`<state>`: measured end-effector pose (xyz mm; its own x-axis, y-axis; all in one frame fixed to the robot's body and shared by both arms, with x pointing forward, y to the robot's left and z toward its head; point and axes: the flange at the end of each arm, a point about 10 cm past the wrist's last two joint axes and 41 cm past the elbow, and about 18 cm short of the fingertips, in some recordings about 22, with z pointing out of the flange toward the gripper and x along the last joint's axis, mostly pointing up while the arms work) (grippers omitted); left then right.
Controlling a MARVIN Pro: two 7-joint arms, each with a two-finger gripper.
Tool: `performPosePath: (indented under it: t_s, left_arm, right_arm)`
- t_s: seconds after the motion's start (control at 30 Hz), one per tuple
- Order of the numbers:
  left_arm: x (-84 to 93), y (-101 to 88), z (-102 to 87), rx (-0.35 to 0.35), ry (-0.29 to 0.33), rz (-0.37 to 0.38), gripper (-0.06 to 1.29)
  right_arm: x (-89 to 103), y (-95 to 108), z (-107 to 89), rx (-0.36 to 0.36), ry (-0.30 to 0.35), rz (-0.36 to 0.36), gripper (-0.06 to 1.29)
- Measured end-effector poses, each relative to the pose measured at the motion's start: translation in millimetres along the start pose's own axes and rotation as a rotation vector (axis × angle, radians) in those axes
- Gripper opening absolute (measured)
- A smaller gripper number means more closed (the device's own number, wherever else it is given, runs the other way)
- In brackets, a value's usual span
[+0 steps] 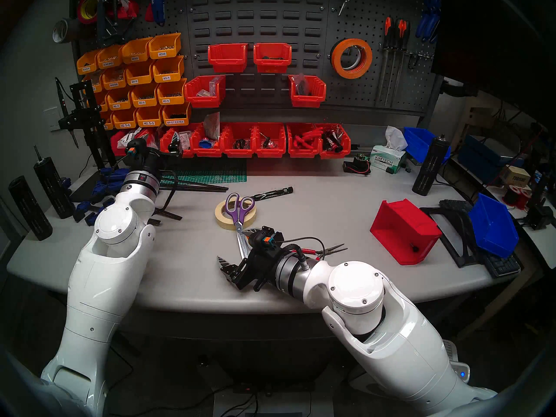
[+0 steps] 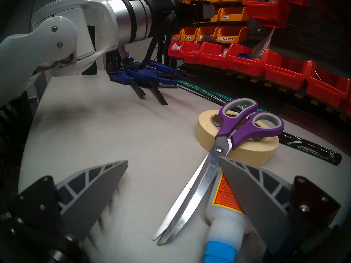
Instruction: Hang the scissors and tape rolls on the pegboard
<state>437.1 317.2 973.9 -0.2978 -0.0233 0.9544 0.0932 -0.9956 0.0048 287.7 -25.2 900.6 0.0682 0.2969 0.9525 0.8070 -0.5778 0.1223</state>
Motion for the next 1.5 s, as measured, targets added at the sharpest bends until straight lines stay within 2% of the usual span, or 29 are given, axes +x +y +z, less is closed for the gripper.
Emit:
performPosePath:
  t_s: [0.47, 1.5]
  left_arm:
    - [0.0, 0.0, 0.0, 0.0, 0.0, 0.0, 1.23]
    - [0.0, 0.0, 0.0, 0.0, 0.0, 0.0, 1.23]
  right_arm:
    - [-1.8, -1.7, 3.9, 0.002, 0.009, -0.027, 1.24]
    - [-1.6, 4.6, 7.9, -0.002, 0.011, -0.017, 1.24]
